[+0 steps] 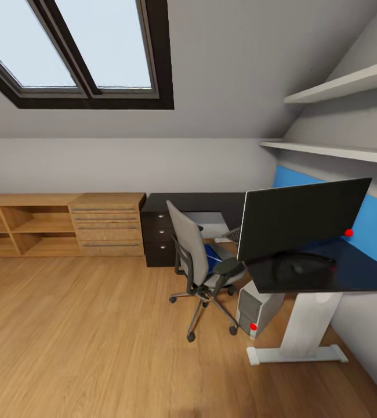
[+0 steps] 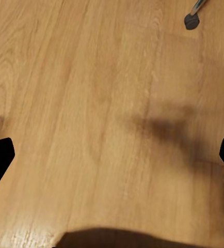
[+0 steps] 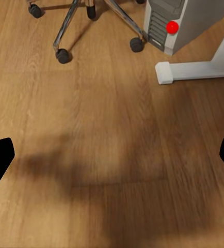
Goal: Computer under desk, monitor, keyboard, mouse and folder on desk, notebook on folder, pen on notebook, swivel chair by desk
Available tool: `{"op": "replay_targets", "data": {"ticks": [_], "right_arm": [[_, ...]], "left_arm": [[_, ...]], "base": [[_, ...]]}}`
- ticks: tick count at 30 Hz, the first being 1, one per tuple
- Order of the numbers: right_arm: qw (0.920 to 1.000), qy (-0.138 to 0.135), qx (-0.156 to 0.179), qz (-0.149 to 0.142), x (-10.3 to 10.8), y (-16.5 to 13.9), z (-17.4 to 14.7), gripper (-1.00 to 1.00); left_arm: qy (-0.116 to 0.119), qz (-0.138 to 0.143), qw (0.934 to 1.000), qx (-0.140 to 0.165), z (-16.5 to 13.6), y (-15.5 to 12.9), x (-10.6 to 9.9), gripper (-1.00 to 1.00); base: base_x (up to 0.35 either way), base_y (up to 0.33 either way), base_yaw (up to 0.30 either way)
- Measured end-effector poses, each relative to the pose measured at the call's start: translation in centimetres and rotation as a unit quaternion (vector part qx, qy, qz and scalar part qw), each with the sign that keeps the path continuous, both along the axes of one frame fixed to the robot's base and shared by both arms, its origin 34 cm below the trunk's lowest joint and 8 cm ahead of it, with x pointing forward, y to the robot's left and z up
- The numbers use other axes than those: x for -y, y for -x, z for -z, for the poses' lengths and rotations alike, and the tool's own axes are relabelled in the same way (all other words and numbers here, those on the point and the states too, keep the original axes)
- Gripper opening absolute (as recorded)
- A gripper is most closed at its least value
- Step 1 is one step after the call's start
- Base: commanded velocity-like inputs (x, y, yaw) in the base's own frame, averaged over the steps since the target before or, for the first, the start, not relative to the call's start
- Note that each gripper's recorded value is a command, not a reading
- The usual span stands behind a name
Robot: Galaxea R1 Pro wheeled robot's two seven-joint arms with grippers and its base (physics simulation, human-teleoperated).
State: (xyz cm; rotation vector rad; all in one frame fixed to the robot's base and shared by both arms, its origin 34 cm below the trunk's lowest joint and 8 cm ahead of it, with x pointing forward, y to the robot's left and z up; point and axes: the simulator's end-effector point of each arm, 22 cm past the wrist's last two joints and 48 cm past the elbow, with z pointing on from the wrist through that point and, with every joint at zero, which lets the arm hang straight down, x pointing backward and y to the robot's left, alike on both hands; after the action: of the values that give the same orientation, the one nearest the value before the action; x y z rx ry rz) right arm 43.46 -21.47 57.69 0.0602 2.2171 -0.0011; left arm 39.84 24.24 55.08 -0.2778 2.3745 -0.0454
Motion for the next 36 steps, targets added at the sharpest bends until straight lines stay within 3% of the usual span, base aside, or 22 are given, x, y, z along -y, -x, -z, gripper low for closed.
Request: {"op": "replay_targets", "data": {"ticks": [36], "right_arm": [[1.0,0.0,0.0,-0.003,-0.1,0.2,6.1,1.0]], "left_arm": [[-0.002,0.002,1.0,0.008,5.8,-0.2,-0.1,1.0]], "base": [[0.0,0.0,0.0]]}}
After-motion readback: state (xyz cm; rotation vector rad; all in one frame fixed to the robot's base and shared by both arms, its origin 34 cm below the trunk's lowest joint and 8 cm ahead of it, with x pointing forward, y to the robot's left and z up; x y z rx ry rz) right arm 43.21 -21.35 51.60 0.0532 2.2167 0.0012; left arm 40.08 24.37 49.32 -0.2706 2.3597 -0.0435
